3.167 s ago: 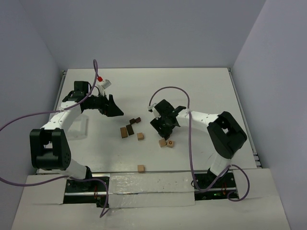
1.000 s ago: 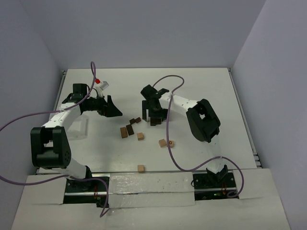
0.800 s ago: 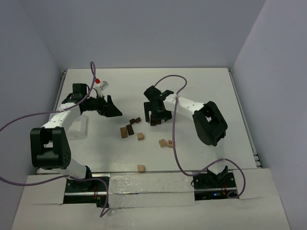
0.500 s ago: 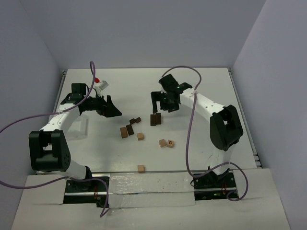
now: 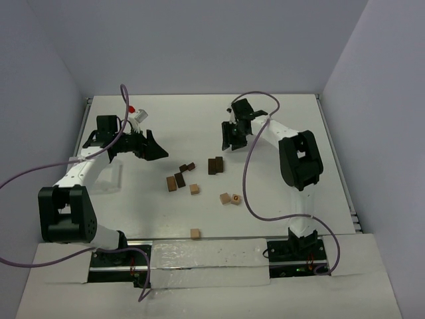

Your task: Build the wood block tower

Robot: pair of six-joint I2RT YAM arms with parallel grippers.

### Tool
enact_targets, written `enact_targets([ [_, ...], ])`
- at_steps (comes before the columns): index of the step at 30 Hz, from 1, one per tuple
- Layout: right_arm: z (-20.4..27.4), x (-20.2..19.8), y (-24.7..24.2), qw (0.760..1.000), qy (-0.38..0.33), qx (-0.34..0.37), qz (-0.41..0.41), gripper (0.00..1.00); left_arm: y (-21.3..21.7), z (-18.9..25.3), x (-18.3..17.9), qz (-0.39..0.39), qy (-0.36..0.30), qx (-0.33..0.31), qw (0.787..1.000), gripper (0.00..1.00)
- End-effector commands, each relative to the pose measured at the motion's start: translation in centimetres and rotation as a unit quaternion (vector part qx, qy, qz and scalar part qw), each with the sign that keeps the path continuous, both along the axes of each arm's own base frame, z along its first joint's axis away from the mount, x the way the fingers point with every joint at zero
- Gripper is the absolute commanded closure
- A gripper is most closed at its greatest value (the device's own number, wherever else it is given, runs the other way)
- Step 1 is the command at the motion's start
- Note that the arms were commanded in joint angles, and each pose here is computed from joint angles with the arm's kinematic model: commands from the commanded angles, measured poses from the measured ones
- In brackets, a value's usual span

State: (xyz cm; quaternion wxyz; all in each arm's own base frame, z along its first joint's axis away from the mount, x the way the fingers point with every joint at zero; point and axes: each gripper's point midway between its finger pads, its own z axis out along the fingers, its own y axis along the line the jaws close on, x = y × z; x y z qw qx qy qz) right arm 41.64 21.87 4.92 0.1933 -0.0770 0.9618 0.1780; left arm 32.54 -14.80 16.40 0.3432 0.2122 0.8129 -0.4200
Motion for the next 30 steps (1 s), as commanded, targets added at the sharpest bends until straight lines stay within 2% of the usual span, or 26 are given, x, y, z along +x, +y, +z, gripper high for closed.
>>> enact_targets([
  [1, 0.2, 1.1, 1.6, 0.999, -0.018, 0.03, 0.003, 0.46, 0.1, 1.3, 0.5, 0.008, -0.034, -0.009, 0.999, 0.07],
  [12, -2.8, -0.5, 2.4, 1.0, 0.007, 0.019, 0.013, 0.43, 0.1, 0.5, 0.3, 0.01, -0.028, -0.013, 0.999, 0.07],
  [30, -4.6, -2.4, 1.8, 0.999, 0.015, -0.014, 0.025, 0.35, 0.1, 0.1, 0.0, 0.01, -0.023, -0.013, 1.0, 0.06],
])
